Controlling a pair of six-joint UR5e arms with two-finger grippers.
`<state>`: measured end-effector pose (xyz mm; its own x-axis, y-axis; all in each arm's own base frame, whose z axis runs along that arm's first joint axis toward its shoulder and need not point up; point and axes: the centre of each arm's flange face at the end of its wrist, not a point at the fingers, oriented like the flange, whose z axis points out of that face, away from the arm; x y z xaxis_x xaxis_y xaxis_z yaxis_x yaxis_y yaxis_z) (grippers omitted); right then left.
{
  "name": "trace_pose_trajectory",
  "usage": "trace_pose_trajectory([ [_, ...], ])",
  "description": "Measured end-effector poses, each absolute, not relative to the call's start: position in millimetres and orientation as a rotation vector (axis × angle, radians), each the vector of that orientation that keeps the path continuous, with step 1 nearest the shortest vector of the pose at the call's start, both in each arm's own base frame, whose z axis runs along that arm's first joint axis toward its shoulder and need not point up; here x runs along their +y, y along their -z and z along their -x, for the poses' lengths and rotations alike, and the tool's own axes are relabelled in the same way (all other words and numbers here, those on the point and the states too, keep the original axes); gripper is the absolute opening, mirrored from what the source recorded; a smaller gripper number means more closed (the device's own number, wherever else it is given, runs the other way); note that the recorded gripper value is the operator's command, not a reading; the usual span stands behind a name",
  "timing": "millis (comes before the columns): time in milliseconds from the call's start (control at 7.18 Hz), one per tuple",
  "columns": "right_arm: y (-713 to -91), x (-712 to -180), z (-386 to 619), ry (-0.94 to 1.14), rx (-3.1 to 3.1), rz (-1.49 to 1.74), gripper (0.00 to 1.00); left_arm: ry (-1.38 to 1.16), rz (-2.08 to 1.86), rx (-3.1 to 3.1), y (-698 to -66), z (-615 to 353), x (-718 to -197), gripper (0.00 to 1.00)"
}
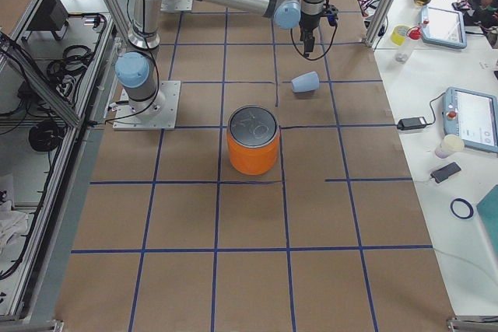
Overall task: Flip cup
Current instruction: 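Lower the right gripper onto the pale blue cup and grasp it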
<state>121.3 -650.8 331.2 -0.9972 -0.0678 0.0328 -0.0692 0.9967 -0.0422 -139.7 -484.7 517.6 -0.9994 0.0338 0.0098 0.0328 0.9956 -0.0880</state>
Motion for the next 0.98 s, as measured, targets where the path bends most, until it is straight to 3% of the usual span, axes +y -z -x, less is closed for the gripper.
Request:
trace_pose_trajectory([
  [557,-221.8,-660.0,-106.8,-0.137,-3.093,-0.210,0.96,-0.137,0.052,-3.127,-517.3,139.7,-484.7,1.00],
  [836,-200.3,-662.4,-104.9,-0.138,-3.092,-0.219,0.86,-0.137,0.052,-3.127,-517.4,139.7,-484.7,1.00],
  [975,-196.8,-663.0,-104.0,-0.137,-3.091,-0.233,0.67,-0.137,0.052,-3.127,-517.4,139.6,-484.7,1.00],
])
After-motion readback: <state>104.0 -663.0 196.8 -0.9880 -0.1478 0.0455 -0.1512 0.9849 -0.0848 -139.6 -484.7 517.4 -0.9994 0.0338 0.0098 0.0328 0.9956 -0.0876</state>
